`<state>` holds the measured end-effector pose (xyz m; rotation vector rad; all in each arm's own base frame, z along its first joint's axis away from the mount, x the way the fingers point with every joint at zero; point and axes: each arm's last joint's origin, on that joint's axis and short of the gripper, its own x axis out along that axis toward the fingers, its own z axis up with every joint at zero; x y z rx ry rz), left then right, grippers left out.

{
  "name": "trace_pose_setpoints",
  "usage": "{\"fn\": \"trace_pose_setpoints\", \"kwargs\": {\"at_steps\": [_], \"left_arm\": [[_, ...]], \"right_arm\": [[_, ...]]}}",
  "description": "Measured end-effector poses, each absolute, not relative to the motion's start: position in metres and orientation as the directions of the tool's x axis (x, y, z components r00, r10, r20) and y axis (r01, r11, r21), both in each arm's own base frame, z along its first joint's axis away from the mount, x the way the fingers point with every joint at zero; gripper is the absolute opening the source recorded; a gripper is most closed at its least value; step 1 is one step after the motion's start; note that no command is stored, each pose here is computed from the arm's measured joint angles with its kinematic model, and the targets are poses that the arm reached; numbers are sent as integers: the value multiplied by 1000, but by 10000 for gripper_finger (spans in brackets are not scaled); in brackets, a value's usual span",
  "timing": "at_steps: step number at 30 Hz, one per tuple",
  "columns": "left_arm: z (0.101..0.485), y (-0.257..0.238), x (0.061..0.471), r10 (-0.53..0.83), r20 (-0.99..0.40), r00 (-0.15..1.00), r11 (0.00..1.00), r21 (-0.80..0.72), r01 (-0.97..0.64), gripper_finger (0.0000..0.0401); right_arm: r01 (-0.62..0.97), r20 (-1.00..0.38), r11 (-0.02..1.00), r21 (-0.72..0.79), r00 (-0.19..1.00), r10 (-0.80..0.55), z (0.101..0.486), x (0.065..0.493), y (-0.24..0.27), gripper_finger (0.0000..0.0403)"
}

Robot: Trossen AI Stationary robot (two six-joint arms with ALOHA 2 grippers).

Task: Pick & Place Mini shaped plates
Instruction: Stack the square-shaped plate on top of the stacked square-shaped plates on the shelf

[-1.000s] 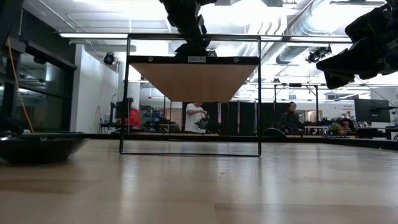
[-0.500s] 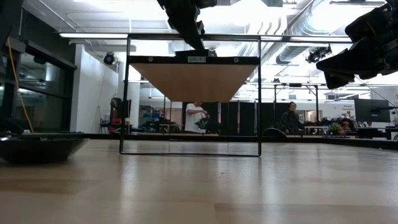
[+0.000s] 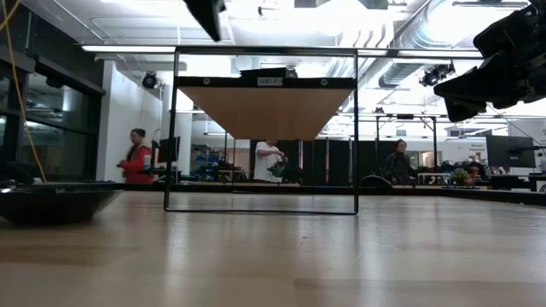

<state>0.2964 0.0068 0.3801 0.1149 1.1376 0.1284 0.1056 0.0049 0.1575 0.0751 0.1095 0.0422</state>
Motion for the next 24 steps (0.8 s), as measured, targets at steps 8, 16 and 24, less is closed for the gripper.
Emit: {"fn": "trace_pose_setpoints", "kwargs": {"at_steps": [8, 16, 24], "left_arm": [[359, -27, 254, 82, -887, 454, 995, 51, -80, 83], [320, -63, 215, -53, -879, 473, 995, -89, -54, 83], [284, -96, 183, -115, -915, 388, 975, -178, -132, 83]], "right_arm": [[-38, -107, 996, 77, 993, 46, 157, 106, 5, 5], [-38, -107, 996, 77, 993, 46, 157, 106, 5, 5], [-38, -107, 996, 77, 993, 46, 157, 106, 5, 5]]}}
